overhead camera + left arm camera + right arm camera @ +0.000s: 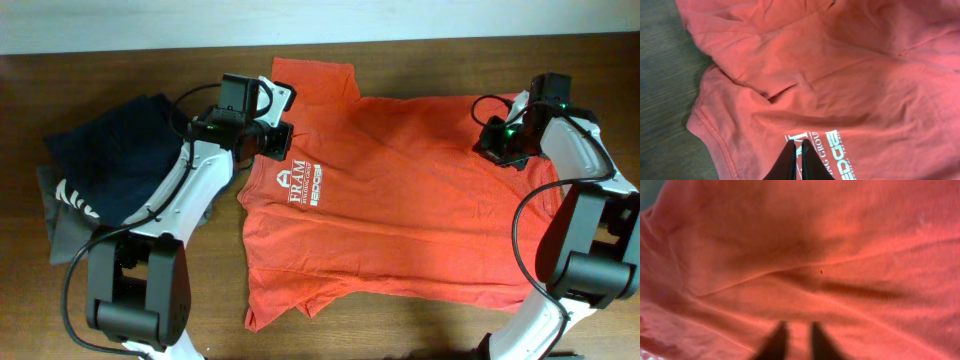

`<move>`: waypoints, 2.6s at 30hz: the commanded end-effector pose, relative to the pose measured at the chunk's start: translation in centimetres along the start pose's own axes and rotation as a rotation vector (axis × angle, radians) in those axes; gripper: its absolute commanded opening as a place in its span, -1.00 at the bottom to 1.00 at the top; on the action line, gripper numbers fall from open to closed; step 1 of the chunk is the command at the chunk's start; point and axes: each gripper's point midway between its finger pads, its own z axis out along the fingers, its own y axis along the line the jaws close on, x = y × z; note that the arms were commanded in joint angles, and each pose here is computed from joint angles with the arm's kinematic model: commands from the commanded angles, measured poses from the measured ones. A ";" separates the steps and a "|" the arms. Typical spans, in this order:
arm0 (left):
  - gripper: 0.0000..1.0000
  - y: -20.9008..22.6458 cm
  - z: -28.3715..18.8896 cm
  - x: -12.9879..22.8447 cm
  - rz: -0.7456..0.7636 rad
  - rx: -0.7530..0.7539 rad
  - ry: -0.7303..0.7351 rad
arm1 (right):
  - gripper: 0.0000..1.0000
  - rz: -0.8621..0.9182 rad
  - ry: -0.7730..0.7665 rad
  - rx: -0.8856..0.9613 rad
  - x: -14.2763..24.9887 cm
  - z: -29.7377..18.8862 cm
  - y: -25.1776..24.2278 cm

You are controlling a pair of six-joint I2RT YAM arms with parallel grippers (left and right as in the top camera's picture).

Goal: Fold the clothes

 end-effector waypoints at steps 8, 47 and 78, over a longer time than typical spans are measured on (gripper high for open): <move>-0.77 1.1 0.3 -0.4 0.020 -0.039 -0.004 | 0.23 0.066 0.083 -0.182 1.6 -0.1 3.0; -0.83 1.5 6.1 2.9 0.073 -0.009 0.076 | -0.92 0.156 -0.021 0.180 -1.3 4.8 -7.2; 0.13 1.6 6.1 2.4 0.078 -0.016 0.055 | 0.97 0.155 -0.160 0.079 -5.7 7.9 -7.7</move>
